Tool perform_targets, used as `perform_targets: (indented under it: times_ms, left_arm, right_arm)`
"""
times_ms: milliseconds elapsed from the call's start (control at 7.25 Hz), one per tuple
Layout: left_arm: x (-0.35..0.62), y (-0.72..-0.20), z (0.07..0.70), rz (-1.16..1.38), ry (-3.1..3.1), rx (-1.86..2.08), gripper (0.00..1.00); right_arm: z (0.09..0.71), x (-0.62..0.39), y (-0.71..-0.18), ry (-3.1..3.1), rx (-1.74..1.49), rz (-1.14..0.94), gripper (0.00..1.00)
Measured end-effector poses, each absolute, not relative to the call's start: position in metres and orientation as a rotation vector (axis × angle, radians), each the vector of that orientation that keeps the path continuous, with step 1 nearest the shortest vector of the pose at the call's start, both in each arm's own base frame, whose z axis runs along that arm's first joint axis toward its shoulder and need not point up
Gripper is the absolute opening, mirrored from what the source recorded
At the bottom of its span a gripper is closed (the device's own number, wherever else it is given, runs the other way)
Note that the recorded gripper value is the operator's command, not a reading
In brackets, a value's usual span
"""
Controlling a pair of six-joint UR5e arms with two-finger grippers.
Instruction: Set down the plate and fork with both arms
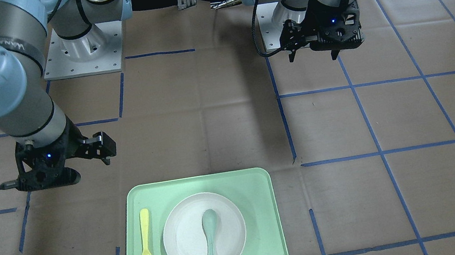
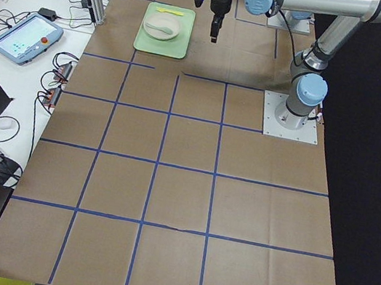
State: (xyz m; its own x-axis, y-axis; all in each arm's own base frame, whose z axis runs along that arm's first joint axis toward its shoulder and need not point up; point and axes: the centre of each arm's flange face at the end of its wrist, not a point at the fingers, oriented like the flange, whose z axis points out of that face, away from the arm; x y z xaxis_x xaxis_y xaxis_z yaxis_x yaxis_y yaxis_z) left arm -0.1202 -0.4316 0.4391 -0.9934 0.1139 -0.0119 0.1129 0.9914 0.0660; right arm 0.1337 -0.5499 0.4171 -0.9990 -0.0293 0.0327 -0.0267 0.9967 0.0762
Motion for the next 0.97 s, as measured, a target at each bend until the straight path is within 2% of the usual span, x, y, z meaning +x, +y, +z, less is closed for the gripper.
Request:
perform_targets:
  times_ms: [552, 966]
  left_arm:
    - [-0.119, -0.431, 0.437, 0.109, 3.117, 0.190, 1.00]
    - [-0.119, -0.428, 0.434, 0.116, 3.118, 0.191, 1.00]
  right_arm:
    - [0.467, 0.138, -0.469, -3.113, 0.046, -0.082, 1.00]
    - [0.467, 0.138, -0.455, -3.113, 0.052, -0.070, 1.00]
